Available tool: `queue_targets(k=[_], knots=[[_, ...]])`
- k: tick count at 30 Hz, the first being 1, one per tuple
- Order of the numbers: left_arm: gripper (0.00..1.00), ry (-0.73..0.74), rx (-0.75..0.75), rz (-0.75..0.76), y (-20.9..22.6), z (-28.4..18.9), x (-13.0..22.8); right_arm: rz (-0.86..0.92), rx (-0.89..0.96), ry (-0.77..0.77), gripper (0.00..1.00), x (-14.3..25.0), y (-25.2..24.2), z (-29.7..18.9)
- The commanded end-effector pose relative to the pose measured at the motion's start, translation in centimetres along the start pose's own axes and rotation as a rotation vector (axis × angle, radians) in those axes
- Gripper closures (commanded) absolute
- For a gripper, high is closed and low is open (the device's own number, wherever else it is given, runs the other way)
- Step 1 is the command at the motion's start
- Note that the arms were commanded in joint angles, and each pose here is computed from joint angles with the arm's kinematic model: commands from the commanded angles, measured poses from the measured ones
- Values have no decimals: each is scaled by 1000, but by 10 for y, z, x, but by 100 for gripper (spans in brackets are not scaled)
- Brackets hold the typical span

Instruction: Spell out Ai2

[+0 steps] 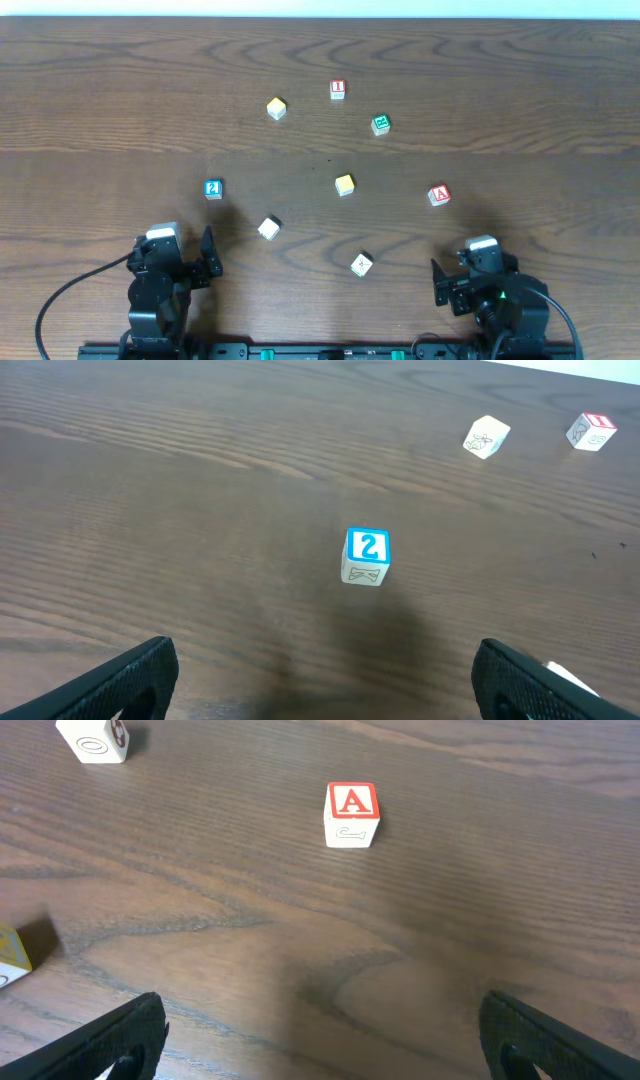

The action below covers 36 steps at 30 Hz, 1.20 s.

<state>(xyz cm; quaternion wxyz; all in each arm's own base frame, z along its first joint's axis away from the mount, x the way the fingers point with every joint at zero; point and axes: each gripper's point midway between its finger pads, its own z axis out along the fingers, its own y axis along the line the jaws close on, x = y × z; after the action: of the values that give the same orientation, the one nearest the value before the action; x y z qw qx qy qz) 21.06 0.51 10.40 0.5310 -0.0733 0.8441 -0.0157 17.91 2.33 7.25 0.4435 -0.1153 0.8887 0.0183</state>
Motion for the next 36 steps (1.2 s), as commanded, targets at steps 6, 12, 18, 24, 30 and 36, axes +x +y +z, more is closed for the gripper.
queue_targets(k=[6,12,18,24,30,36], knots=[[5,7,-6,12,2,3,5,-18,-62,-114,1,-24,9,0],[5,7,-6,12,2,3,5,114,-413,-435,1,-102,57,-35],[5,7,-6,12,2,3,5,783,-620,-296,1,-112,64,-44],[4,7,-6,12,2,3,5,969,-675,-281,1,-122,63,-49],[5,7,-6,12,2,3,5,818,-806,-309,1,-149,77,-55],[5,7,-6,12,2,3,5,720,-823,-218,1,-175,76,-18]])
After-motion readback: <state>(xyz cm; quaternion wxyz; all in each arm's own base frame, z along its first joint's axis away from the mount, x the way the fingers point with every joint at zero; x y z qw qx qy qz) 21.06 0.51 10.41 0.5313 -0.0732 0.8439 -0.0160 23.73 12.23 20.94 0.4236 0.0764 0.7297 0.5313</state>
